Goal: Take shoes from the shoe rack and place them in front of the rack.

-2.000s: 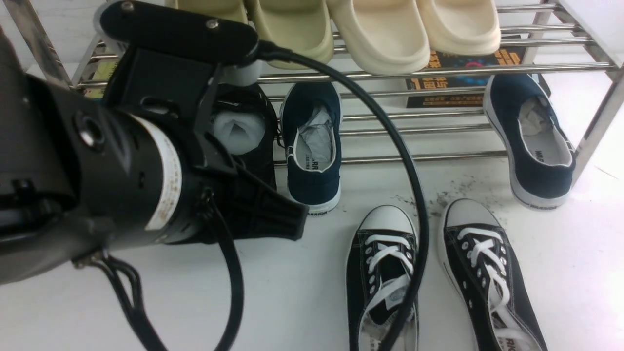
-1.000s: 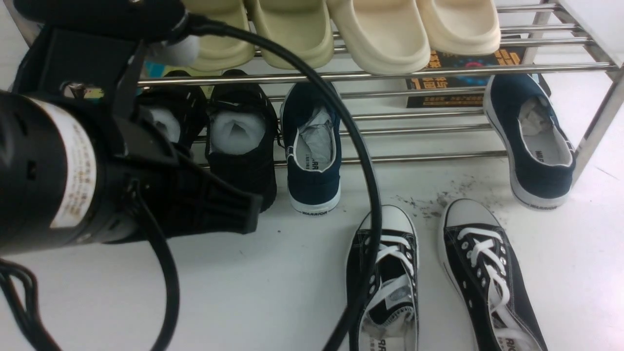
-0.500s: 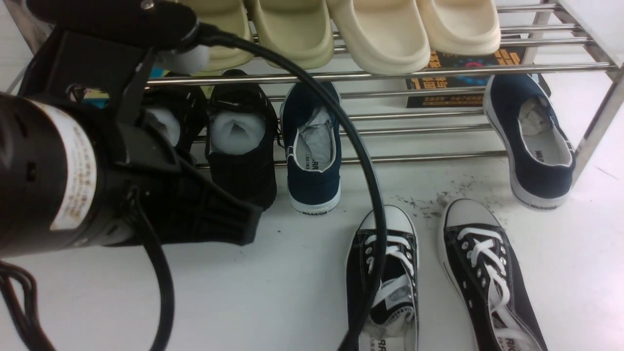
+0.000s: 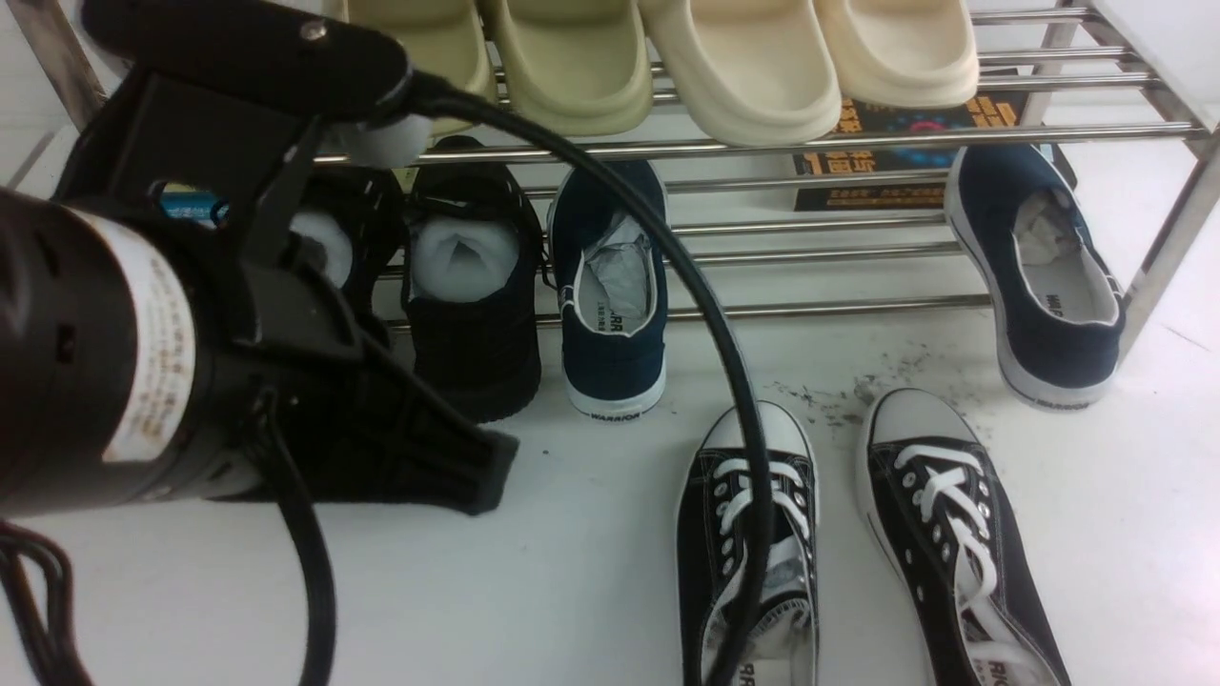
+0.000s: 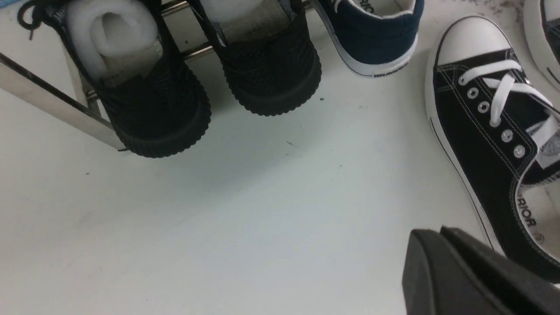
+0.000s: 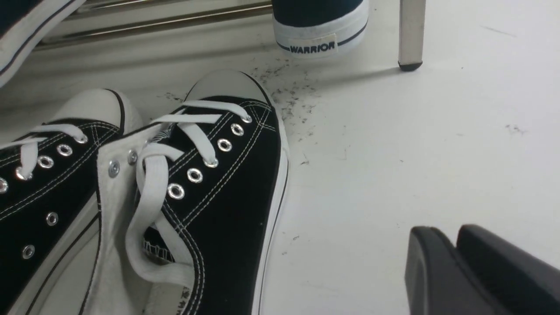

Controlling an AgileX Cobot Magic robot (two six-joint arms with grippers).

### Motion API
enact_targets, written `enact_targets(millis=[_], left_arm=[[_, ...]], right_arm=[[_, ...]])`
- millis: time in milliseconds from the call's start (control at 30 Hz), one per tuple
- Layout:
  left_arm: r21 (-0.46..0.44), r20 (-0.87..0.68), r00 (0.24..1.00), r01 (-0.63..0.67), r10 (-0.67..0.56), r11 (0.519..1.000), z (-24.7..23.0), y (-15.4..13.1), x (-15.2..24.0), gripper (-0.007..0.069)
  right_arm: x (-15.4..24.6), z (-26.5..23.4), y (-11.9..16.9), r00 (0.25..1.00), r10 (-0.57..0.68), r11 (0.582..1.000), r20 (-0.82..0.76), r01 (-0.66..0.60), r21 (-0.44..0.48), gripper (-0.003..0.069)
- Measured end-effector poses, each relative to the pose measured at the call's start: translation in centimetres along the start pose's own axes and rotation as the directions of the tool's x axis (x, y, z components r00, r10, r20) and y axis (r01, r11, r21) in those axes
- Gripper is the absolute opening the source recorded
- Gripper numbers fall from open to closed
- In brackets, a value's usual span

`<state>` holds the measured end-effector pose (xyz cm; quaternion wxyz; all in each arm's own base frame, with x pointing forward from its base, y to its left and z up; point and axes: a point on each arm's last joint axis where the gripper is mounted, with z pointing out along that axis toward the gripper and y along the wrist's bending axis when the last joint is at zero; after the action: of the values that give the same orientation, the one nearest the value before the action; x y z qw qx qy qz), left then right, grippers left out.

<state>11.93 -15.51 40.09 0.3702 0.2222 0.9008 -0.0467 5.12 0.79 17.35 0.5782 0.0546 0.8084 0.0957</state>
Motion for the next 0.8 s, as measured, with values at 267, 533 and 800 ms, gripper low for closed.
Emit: enact_targets(millis=[267, 533, 800], left_arm=[[0.1, 0.002, 1.0, -0.027, 0.027, 0.995, -1.9, 0.7, 0.8, 0.0017], [0.183, 0.096, 0.994, 0.04, -0.058, 0.982, -5.6, 5.1, 5.0, 0.0017], [0.208, 0.045, 0.953, 0.285, -0.3, 0.936, -4.0, 8.3, 13.0, 0.0017]], right_arm=[[0.0, 0.0, 0.0, 1.0, -0.002, 1.0, -0.001, 0.002, 0.001, 0.0109], [0.0, 0.0, 0.0, 1.0, -0.002, 1.0, -0.001, 0.002, 0.001, 0.0117], [0.0, 0.0, 0.0, 1.0, -0.001, 1.0, -0.002, 0.001, 0.001, 0.0123]])
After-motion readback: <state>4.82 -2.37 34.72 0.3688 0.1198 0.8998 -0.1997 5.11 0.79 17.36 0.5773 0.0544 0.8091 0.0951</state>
